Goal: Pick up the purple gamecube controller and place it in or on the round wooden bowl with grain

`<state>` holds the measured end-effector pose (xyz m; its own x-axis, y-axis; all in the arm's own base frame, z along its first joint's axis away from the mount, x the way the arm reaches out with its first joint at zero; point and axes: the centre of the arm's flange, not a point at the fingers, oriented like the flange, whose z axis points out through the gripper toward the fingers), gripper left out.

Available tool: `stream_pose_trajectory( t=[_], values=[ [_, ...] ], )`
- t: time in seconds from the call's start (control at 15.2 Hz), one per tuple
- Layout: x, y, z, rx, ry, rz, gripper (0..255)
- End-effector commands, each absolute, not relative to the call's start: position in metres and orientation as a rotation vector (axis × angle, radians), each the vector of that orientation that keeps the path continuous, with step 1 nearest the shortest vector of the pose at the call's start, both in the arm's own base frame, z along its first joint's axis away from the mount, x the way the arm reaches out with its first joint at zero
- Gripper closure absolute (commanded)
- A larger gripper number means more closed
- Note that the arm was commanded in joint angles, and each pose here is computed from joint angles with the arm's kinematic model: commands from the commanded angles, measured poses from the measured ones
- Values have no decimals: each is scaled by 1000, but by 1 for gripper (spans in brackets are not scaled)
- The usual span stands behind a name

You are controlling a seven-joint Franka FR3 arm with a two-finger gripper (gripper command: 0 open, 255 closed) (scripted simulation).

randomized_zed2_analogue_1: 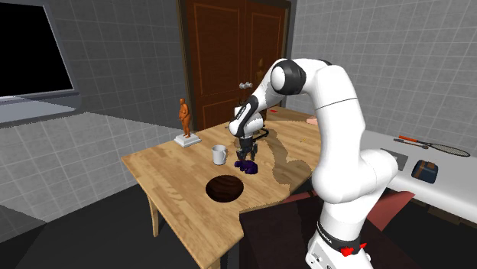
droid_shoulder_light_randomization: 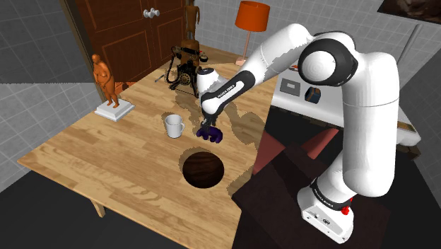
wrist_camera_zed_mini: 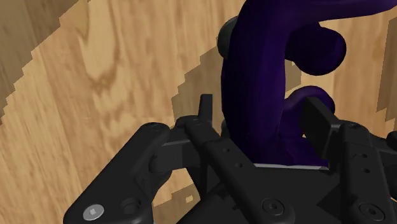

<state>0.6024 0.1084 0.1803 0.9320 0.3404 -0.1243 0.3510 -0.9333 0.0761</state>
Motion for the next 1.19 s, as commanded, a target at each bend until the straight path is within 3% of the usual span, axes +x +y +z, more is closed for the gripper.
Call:
stream_pose_trajectory(
  t=[0.0, 0.53, 1.12],
  values=[
    [602, 108, 180, 2992, 537, -167, 255],
    [602, 108, 180, 2992, 537, -166, 255],
    [602, 108, 228, 2992, 537, -166, 255]
  ],
)
